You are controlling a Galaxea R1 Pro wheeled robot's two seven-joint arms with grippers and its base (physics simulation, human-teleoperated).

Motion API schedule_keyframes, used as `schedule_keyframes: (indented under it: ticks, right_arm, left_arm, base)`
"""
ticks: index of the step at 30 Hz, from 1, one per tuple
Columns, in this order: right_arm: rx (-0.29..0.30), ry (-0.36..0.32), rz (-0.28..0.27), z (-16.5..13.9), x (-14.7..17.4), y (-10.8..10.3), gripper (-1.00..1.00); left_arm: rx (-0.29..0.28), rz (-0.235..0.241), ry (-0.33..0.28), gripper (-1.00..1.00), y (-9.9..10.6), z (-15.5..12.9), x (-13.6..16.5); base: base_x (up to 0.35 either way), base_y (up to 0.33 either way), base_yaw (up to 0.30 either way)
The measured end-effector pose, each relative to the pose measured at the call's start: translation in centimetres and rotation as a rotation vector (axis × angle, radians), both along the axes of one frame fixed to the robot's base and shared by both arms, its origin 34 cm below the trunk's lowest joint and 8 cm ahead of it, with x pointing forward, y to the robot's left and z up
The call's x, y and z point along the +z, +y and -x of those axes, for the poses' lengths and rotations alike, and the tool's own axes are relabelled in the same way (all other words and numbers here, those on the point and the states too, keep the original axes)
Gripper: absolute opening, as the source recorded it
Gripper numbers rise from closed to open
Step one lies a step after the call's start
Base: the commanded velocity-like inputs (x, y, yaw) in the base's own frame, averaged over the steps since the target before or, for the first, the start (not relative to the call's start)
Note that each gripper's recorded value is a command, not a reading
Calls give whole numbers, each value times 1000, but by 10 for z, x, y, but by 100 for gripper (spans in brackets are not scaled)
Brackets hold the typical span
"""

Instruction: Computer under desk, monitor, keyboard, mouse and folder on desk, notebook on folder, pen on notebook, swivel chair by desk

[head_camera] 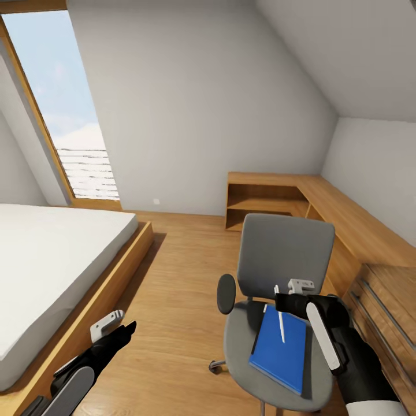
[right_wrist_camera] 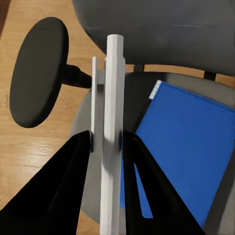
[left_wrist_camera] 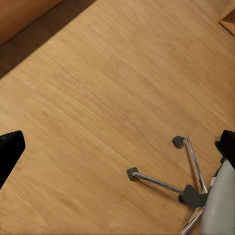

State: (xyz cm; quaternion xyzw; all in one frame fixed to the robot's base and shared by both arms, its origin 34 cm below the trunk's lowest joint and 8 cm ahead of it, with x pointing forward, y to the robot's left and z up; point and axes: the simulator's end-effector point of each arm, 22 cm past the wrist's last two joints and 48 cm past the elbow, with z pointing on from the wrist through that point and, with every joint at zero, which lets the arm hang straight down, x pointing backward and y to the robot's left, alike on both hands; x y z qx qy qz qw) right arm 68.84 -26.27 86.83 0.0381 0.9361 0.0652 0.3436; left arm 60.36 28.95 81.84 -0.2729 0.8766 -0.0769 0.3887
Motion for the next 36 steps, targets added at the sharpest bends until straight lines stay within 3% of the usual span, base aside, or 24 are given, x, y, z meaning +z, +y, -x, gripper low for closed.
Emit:
schedule_keyframes:
  ticks: [12, 19, 28, 36]
  right_arm:
    - [-36, -2, -14, 1, 16, -12, -100]
    - [-38, -3, -13, 2, 25, -14, -100]
    - [-52, -8, -16, 3, 37, -20, -100]
    - [-92, -27, -27, 4, 54, -35, -100]
  left_arm:
    - [-17, 2, 11, 100, -7, 5, 11]
    - [-20, 2, 15, 100, -8, 7, 19]
    - [-20, 2, 15, 100, -8, 9, 29]
    - [-19, 3, 14, 100, -8, 10, 38]
  base:
    - [0, 9, 0]
    - [-78, 236, -17]
    - [-126, 252, -208]
    - [-16, 28, -267]
